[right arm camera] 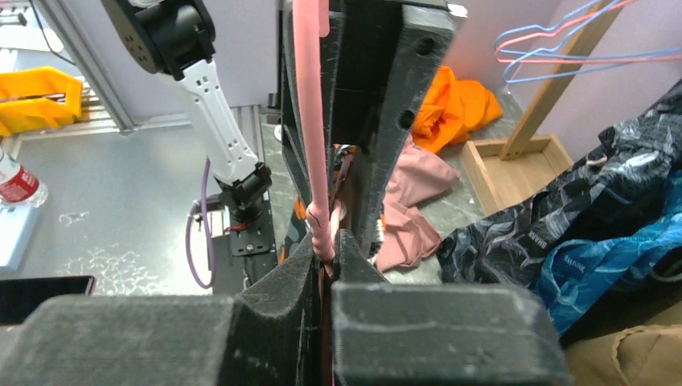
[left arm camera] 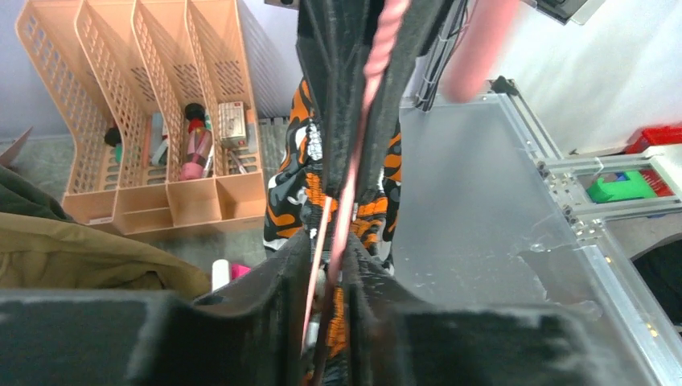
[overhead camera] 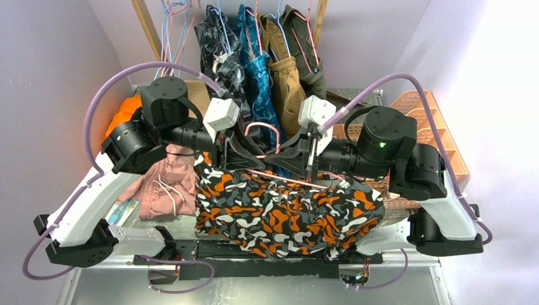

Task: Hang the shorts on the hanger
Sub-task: Place the hanger at the clothesline.

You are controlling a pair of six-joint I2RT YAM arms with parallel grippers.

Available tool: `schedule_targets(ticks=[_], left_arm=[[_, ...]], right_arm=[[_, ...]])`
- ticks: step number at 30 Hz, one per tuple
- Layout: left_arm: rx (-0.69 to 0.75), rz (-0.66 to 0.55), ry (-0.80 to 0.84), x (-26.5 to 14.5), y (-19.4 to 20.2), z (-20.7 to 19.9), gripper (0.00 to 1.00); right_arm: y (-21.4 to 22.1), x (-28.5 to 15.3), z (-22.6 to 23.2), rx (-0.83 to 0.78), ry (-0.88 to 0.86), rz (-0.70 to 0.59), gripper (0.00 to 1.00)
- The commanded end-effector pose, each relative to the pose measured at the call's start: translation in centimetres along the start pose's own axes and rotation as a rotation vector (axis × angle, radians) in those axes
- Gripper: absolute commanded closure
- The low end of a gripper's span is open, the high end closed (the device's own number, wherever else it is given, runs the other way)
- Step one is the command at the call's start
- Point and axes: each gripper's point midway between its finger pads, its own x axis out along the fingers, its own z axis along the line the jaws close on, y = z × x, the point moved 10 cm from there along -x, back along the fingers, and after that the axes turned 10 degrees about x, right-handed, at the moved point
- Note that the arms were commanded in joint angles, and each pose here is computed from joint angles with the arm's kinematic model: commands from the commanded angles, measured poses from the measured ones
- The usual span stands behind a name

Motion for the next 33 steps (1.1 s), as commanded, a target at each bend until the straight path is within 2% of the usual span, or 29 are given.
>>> schedule_targets(ticks=[1,2,7,9,13,17,29,33], left_arm=[[0.042,-0.013,-0.037,-0.5,-0.8,-0.3,0.89],[0.049,-0.019,-0.049,-0.6,-0.8,-0.4,0.92],[0.105,-0.06,-0.081,-1.3,-0.9,-1.0,0.93],[0.132,-0.08,-0.093,-1.7,-0.9,-1.3,0.93],[0.184,-0.128,-0.105,-2.2,-1.0,-1.8,0.93],[0.204,-0.138,-0.068,-2.0,-0.6,-2.0,0.93],[0.192,-0.126,0.022,-1.1,0.2,-1.9,0.93],[0.197,-0.13,0.02,-1.2,0.2,-1.9,0.93]], right_arm=[[-1.3,-0.4,0.1,-0.003,0.001,-0.091,1.0],[-1.2,-0.4,0.1,-0.002,0.0,-0.088,1.0],[-0.8,-0.3,0.2,0.016,-0.007,-0.059,1.0],[-0.4,-0.3,0.2,0.028,0.001,-0.041,0.88],[0.5,-0.5,0.2,0.059,0.012,-0.003,0.7],[0.5,-1.4,0.5,0.077,-0.016,-0.031,0.59],[0.0,-1.1,1.3,0.126,-0.095,-0.134,0.54],[-0.3,-0.4,1.4,0.142,-0.105,-0.139,0.58]])
